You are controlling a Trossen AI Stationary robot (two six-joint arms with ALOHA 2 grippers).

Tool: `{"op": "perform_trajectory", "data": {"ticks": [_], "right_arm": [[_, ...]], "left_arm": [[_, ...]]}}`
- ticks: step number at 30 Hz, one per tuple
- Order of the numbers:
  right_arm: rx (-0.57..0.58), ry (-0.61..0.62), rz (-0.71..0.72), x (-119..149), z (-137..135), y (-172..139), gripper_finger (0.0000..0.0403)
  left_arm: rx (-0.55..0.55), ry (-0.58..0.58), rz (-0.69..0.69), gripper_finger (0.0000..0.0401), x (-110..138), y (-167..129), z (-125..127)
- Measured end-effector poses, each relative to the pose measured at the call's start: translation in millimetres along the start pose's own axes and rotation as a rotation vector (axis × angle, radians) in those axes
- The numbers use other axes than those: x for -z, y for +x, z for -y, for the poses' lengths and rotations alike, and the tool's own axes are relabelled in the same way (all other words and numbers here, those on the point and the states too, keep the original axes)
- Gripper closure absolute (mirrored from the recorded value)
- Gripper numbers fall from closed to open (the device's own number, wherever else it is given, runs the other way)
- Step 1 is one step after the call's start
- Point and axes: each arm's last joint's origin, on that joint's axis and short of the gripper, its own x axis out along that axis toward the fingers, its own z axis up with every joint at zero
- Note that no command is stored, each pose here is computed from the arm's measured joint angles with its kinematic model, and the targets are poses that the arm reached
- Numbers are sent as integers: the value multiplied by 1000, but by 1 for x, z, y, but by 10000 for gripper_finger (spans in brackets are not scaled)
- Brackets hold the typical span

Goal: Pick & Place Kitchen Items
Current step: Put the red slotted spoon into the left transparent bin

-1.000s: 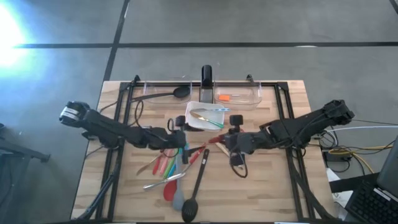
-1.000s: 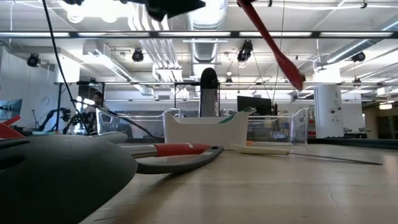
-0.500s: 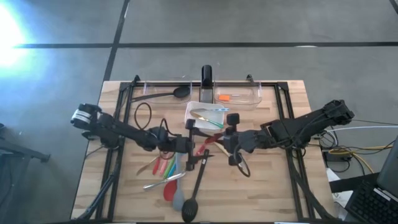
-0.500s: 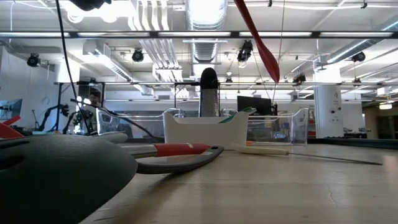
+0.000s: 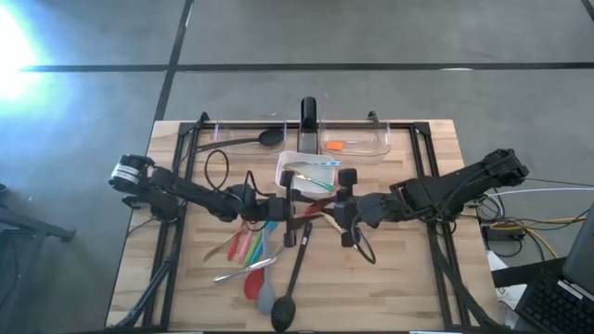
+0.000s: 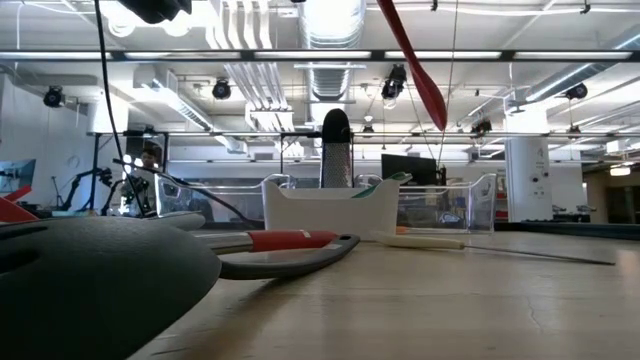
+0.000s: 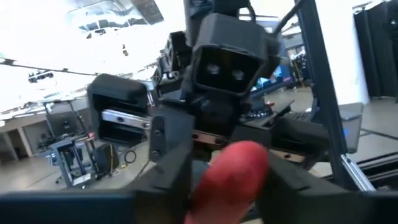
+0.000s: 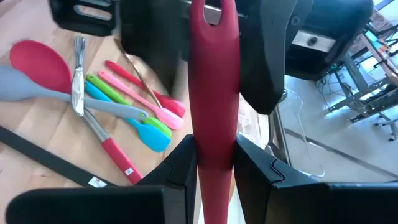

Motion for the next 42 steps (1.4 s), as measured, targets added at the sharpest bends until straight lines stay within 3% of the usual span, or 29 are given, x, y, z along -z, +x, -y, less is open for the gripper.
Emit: {"op": "perform_trajectory", "data": {"ticks": [2, 13, 16, 20, 24, 27, 36, 42], "right_arm": [[-5, 12, -5, 1, 0, 0, 333], [-3, 75, -2, 0, 1, -2, 333], [2, 111, -9, 1, 4, -7, 307], [1, 155, -49, 7, 9, -19, 243], [-6, 209, -101, 14, 13, -30, 217], [-4, 235, -105, 16, 17, -38, 218], [-12, 275, -150, 23, 20, -49, 238], [-8, 300, -189, 27, 19, -50, 253]], "left_arm": [[-16, 14, -14, 309, 1, 0, 0], [-26, 22, -69, 308, -13, -7, -6], [-54, 43, -117, 310, -19, -12, -10], [-163, 93, -145, 311, -32, -22, -19], [-234, 117, -161, 311, -34, -37, -25], [-277, 123, -163, 311, -36, -50, -29], [-611, 232, -269, 311, -47, -103, -49], [-713, 230, -288, 311, -53, -143, -60]]}}
